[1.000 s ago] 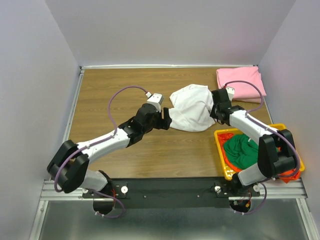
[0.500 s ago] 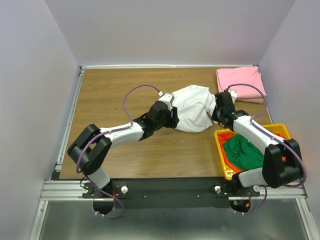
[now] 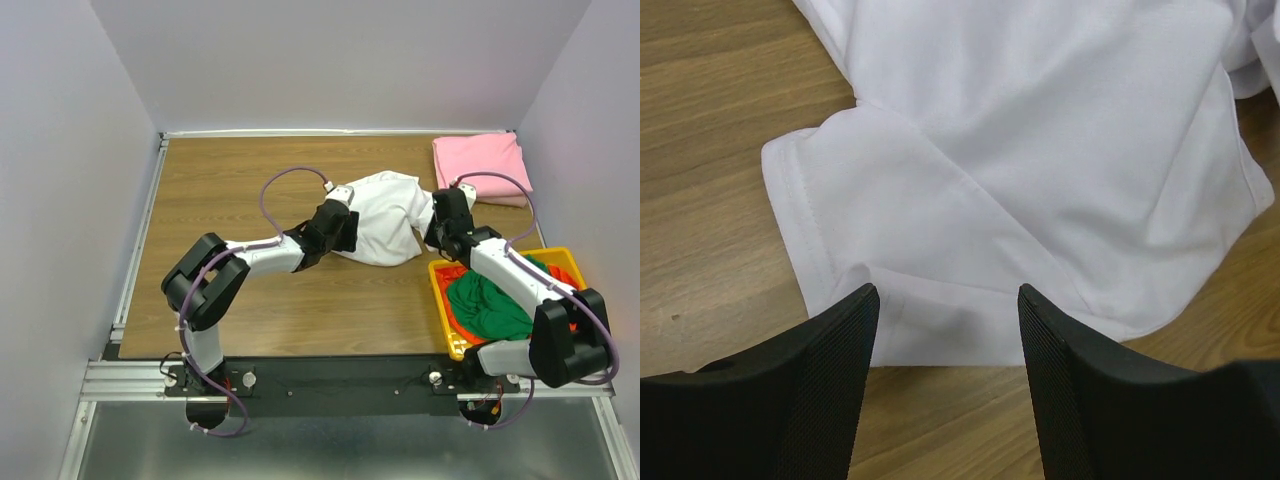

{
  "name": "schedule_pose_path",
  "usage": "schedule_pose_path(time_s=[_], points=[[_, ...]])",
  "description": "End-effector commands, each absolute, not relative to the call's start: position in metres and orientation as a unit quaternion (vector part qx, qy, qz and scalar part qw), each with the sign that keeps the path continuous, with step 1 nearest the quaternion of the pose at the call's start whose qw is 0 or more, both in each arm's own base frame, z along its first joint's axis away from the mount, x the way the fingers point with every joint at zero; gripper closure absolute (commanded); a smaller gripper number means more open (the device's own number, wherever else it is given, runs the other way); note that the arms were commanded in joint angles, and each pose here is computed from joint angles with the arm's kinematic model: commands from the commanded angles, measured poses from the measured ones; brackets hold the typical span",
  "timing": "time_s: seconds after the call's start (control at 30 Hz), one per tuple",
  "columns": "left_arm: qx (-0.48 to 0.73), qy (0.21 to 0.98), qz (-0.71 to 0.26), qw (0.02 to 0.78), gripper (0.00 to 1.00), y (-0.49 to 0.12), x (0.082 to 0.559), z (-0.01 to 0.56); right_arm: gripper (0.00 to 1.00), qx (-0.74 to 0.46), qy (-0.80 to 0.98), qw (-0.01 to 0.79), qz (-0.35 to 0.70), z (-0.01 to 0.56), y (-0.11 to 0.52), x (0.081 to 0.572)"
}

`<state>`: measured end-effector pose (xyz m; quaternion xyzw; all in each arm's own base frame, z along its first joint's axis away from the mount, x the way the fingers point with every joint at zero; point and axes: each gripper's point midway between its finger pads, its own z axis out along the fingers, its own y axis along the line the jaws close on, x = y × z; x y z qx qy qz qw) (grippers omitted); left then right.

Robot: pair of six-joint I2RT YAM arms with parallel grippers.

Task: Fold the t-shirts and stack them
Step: Flatten the tshirt out

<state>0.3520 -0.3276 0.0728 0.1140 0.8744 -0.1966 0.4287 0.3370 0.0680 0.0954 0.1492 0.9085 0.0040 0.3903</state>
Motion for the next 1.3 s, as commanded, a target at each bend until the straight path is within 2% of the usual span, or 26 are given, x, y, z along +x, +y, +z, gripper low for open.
schedule_pose_path(time_s=[0.0,0.33,0.4,0.43,0.47,0.53,0.57,0.6,0.7,0.8,0.9,1.0,1.13,1.27], points=[[0.105,0.881,-0.157,0.434,0.34,-0.321,0.362,0.064,1.00,0.146,0.908,0.393,0.013,0.096,0.070,0.332],[0.093,0.891,-0.122,0.428,0.36,-0.307,0.362,0.046,1.00,0.144,0.908,0.393,0.010,0.094,0.068,0.328],[0.097,0.894,-0.123,0.421,0.41,-0.309,0.360,0.041,1.00,0.145,0.908,0.393,0.009,0.094,0.068,0.328],[0.098,0.894,-0.124,0.420,0.45,-0.310,0.361,0.039,1.00,0.144,0.908,0.393,0.010,0.094,0.068,0.328],[0.100,0.894,-0.126,0.418,0.60,-0.312,0.361,0.038,1.00,0.144,0.908,0.392,0.010,0.094,0.069,0.328],[0.103,0.894,-0.129,0.417,0.76,-0.314,0.362,0.037,1.00,0.144,0.908,0.394,0.011,0.096,0.069,0.328],[0.107,0.894,-0.132,0.415,0.91,-0.315,0.361,0.036,1.00,0.143,0.907,0.396,0.011,0.097,0.068,0.329],[0.108,0.893,-0.134,0.415,0.99,-0.316,0.361,0.036,1.00,0.144,0.906,0.398,0.010,0.098,0.068,0.329],[0.106,0.892,-0.134,0.418,1.00,-0.311,0.364,0.040,1.00,0.143,0.903,0.406,0.012,0.105,0.068,0.331],[0.070,0.878,-0.148,0.451,1.00,-0.283,0.382,0.080,1.00,0.136,0.895,0.426,0.010,0.124,0.069,0.344],[0.018,0.843,-0.161,0.512,1.00,-0.230,0.411,0.154,1.00,0.126,0.887,0.445,-0.004,0.149,0.067,0.359],[-0.020,0.793,-0.152,0.589,1.00,-0.181,0.423,0.249,1.00,0.126,0.854,0.504,0.003,0.222,0.069,0.387],[-0.055,0.737,-0.123,0.662,1.00,-0.133,0.408,0.346,1.00,0.131,0.819,0.559,0.006,0.290,0.063,0.392],[-0.090,0.705,-0.083,0.698,1.00,-0.093,0.381,0.394,1.00,0.139,0.782,0.607,0.027,0.348,0.057,0.373]])
